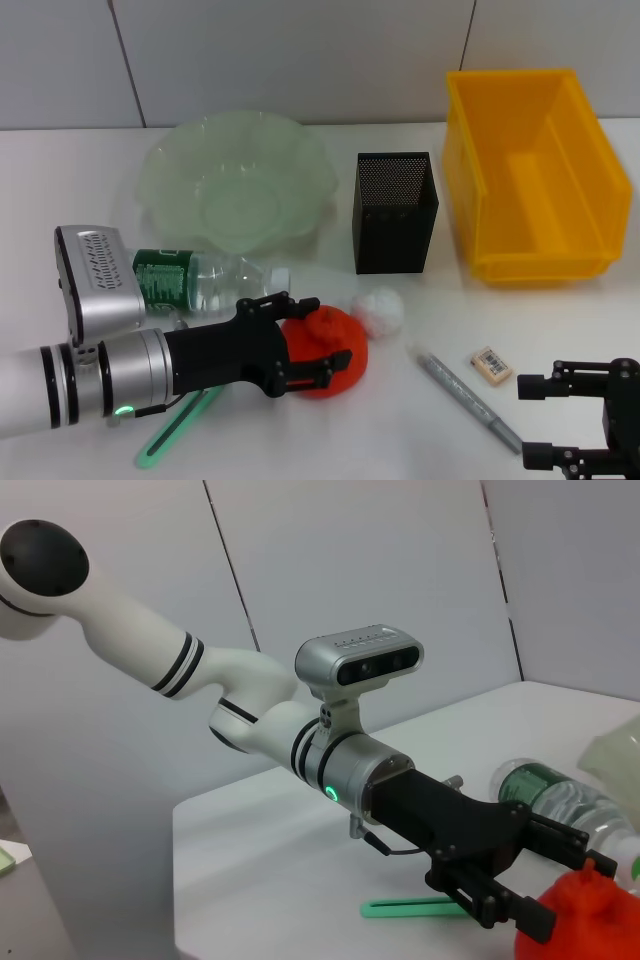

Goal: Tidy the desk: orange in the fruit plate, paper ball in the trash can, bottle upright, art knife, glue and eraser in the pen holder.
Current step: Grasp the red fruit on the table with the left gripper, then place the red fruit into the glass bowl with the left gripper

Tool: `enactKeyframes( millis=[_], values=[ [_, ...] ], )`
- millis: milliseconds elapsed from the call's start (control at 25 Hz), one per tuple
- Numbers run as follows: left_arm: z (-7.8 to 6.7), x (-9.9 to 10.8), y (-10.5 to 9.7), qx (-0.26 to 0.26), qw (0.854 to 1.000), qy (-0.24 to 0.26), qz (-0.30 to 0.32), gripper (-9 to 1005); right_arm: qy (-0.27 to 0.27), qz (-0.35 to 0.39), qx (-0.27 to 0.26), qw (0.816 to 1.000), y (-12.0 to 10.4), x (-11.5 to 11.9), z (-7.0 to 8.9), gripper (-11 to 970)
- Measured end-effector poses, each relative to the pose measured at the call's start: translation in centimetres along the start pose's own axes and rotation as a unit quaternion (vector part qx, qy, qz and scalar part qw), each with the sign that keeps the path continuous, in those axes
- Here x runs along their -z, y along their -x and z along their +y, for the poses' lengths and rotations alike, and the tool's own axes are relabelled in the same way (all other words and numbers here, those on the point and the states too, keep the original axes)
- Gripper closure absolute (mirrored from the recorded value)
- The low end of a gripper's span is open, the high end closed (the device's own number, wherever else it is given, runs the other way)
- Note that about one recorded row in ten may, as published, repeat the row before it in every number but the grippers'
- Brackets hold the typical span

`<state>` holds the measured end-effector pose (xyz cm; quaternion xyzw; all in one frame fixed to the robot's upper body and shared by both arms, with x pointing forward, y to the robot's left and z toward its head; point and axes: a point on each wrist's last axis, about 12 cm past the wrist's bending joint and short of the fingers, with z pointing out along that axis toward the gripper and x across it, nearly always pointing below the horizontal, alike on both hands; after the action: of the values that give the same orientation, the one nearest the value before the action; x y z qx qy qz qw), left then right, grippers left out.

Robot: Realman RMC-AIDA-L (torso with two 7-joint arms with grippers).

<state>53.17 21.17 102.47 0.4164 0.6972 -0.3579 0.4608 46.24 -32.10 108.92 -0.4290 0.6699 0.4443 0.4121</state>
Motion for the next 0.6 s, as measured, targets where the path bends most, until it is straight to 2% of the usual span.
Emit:
enactKeyframes(
  millis=[80,280,440,600],
  values=[
    [0.02,-0.01,-0.02,0.0,1.0,0.001,0.001,184,0.0,0.0,0.0,1.0,0.0,-0.01,-0.01,269],
    [0.22,-0.26,-0.38,0.006,1.0,0.016,0.013,301,-0.002,-0.001,0.001,1.0,0.02,-0.04,-0.04,270],
    [0.17,-0.25,-0.38,0.008,1.0,0.017,0.011,465,-0.003,-0.003,0.0,1.0,-0.01,-0.02,-0.03,270],
    [0.07,-0.14,-0.32,0.01,1.0,0.015,0.003,571,-0.004,-0.004,-0.001,1.0,-0.07,-0.02,0.03,269]
  ],
)
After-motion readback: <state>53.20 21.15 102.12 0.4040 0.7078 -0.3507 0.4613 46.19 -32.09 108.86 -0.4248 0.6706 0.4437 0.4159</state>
